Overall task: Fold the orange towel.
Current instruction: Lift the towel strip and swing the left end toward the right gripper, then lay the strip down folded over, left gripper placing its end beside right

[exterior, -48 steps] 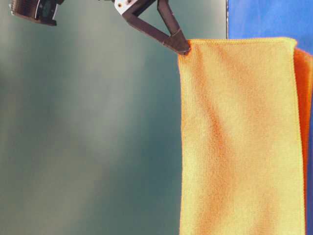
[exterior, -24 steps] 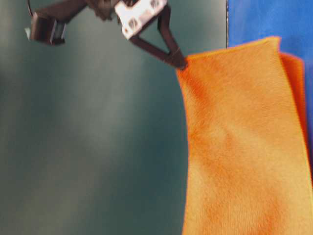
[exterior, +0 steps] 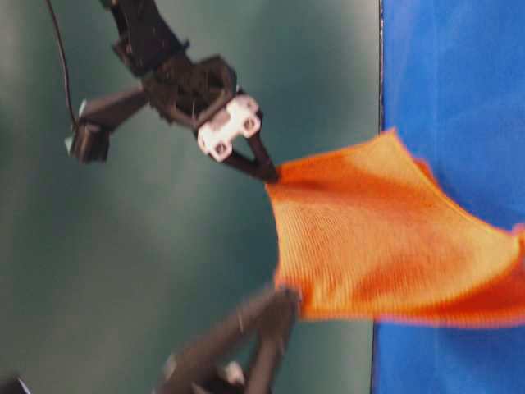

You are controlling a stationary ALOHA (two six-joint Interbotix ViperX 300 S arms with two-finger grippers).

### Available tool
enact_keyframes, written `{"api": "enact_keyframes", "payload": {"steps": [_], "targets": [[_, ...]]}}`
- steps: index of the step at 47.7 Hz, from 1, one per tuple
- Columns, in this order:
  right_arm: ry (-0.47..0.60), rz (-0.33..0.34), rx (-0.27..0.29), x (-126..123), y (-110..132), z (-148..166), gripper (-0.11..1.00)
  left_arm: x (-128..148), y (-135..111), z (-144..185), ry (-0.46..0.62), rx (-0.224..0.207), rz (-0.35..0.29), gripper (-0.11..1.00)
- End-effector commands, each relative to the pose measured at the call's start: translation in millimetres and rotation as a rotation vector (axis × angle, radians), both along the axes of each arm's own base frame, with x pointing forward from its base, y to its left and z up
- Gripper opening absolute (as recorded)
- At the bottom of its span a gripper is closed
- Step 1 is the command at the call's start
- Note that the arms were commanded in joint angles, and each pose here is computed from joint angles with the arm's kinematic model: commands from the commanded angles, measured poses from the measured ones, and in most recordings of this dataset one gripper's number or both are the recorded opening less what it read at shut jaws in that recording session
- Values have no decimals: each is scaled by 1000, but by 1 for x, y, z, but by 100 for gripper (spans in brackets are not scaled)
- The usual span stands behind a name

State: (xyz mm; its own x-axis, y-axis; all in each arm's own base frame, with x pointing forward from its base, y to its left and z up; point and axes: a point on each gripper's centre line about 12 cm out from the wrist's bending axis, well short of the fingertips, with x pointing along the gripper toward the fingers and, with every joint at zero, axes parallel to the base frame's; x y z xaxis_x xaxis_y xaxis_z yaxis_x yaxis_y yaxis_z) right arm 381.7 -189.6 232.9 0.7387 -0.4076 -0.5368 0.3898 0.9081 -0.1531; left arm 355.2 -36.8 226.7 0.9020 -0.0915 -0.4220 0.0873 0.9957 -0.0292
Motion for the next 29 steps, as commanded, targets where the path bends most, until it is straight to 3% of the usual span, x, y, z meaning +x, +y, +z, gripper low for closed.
{"api": "enact_keyframes", "payload": {"steps": [1,8,16,24,29], "targets": [[-42,13,-53,11,-7,21,3,20,-11,17,-55,26,-37,7],[-46,20,-75,23,-14,23,3,39,-19,22,-77,73,-72,7],[-41,17,-75,24,-16,21,3,49,-21,22,-80,84,-78,7],[-27,-23,-62,7,-25,18,3,62,-22,27,-107,97,-81,7],[-18,-56,-52,-14,-29,15,3,78,-24,28,-127,131,-93,7]]}}
